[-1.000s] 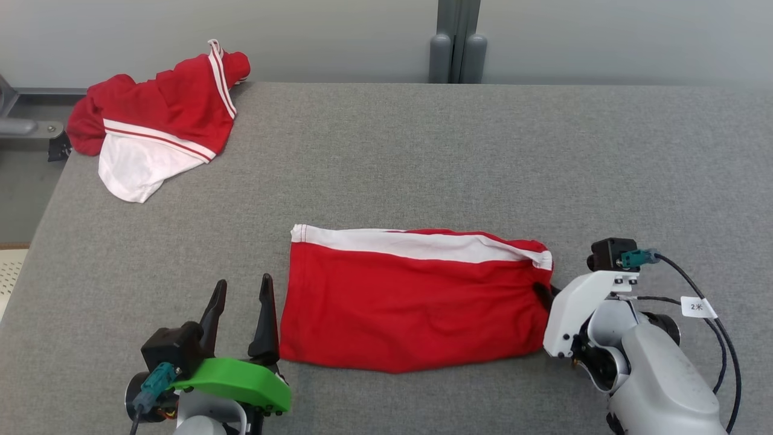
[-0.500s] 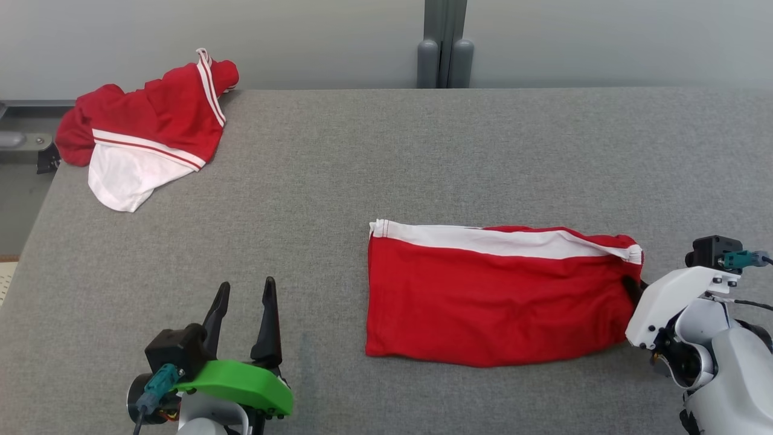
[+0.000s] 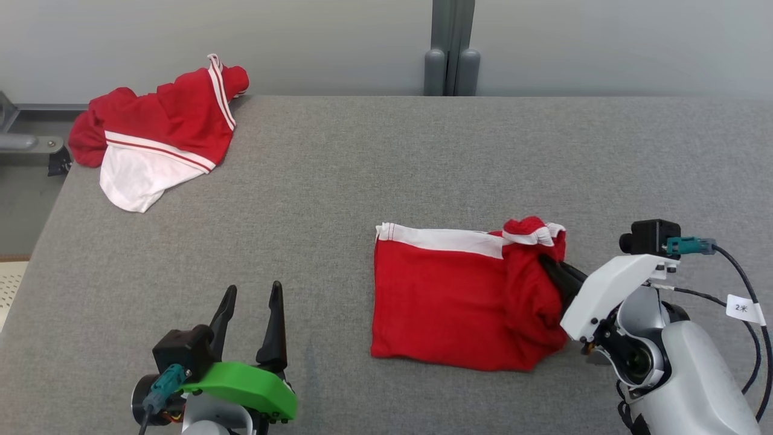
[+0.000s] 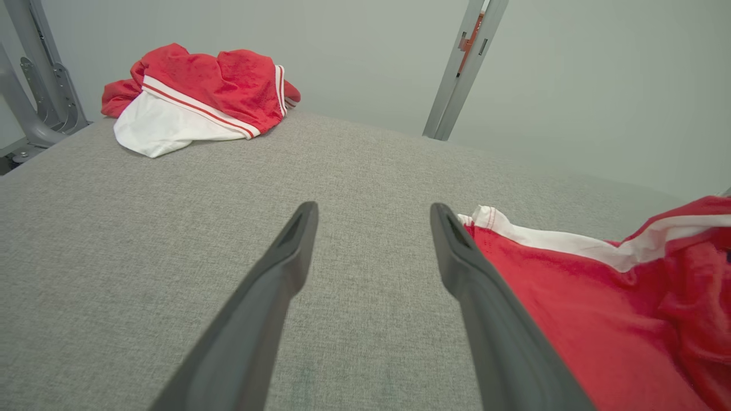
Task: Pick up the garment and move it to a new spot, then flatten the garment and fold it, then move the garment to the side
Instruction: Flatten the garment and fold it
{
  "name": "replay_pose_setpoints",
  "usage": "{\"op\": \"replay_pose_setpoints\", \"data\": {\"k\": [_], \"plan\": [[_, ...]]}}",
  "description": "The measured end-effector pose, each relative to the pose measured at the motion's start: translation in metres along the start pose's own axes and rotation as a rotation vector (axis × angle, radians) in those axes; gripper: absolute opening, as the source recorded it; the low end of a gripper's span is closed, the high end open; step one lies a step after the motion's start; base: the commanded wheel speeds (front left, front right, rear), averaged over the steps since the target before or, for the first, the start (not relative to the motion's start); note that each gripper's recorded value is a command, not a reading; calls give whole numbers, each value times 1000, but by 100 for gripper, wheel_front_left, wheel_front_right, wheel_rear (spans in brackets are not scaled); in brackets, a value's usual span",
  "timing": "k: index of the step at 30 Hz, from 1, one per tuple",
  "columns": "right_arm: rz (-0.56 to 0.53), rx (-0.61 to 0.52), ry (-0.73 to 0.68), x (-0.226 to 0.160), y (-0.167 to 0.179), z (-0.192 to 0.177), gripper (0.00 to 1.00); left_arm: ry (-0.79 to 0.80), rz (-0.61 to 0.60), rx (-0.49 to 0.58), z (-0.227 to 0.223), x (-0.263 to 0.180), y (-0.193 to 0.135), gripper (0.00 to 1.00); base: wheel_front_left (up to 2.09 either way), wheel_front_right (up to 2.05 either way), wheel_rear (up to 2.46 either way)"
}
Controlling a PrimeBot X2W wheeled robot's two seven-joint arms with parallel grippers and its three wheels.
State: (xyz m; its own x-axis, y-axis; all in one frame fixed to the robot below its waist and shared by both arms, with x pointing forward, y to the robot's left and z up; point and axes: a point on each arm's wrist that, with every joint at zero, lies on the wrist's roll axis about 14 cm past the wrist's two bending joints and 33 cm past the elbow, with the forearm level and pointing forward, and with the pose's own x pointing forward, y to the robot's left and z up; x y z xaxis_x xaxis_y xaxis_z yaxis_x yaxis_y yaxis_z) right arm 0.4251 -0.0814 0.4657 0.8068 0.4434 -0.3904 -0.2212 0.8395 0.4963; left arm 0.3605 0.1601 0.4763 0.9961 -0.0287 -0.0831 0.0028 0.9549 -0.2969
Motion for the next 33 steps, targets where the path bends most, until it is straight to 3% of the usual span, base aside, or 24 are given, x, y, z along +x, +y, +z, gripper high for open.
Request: {"op": "replay_pose_setpoints", "data": {"k": [21, 22, 23, 24, 25, 33], "plan": [[193, -27, 125, 57, 76, -38, 0, 4, 45, -13, -2, -5, 11, 100, 0, 0, 0], [198, -30, 127, 59, 78, -39, 5, 4, 46, -13, -3, -5, 11, 100, 0, 0, 0], [206, -35, 131, 60, 81, -41, 33, 6, 47, -14, -3, -6, 11, 100, 0, 0, 0], [214, -44, 142, 62, 84, -44, 52, 6, 49, -14, -4, -6, 12, 100, 0, 0, 0], [221, -48, 145, 62, 87, -46, 100, 6, 51, -14, -4, -6, 12, 100, 0, 0, 0], [301, -81, 117, 61, 115, -45, 100, 6, 42, -20, -5, -4, 9, 100, 0, 0, 0]]}}
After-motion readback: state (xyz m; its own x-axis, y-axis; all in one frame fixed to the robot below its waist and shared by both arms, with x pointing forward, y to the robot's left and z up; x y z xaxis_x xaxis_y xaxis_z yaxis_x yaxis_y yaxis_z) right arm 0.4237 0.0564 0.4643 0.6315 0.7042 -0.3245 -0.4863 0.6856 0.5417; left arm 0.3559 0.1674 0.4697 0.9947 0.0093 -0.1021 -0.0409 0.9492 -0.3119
